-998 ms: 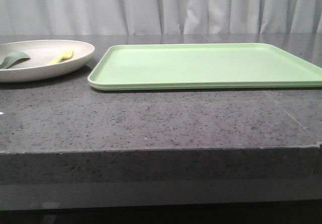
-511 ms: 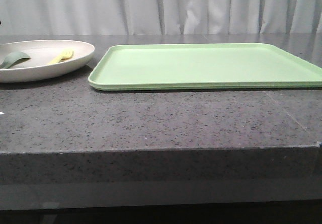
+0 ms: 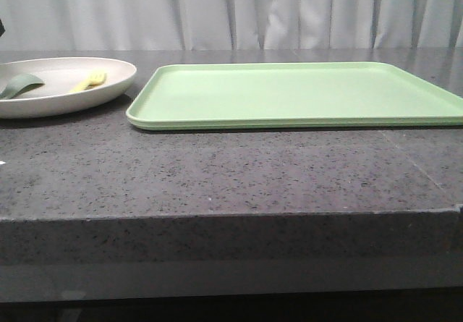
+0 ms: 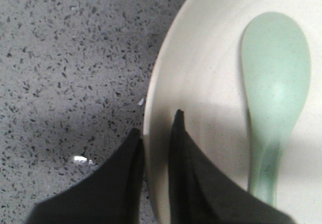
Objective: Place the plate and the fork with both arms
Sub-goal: 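Lower the left gripper onto the plate rim and close it, then lift the cream plate with the left gripper and carry it onto the green tray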
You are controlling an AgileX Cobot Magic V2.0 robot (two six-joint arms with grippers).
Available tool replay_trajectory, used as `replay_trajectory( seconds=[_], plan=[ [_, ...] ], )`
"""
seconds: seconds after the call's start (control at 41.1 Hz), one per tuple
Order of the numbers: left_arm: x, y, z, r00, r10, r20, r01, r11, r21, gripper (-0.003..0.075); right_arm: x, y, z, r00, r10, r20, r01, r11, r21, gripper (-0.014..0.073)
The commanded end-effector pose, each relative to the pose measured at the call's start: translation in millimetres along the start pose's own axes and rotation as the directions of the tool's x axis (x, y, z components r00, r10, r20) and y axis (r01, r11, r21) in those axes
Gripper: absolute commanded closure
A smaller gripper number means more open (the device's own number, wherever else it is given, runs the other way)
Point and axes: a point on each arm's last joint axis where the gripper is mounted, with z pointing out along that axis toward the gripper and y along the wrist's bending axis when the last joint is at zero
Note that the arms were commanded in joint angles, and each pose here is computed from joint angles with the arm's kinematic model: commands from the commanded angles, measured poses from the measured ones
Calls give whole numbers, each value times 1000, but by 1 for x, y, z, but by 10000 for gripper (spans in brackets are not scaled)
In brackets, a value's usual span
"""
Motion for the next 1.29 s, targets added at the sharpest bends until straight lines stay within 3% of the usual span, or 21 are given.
replay_trajectory(
  seconds=[0.0, 0.317, 0.73, 1.266],
  plan=[
    [-10, 0, -28, 994, -6, 110, 5, 1000, 8, 720, -19, 1, -3, 994, -4, 111, 4, 1000, -2, -60],
    [-10, 0, -28, 994, -23, 110, 20, 999, 24, 738, -19, 1, -3, 994, -4, 111, 4, 1000, -2, -60],
    [-9, 18, -34, 988, -133, 79, 113, 970, 218, 738, -19, 1, -3, 994, -4, 111, 4, 1000, -2, -60],
    [-31, 7, -81, 979, -145, 140, 91, 937, 338, 738, -19, 1, -3, 994, -4, 111, 4, 1000, -2, -60]
  ],
)
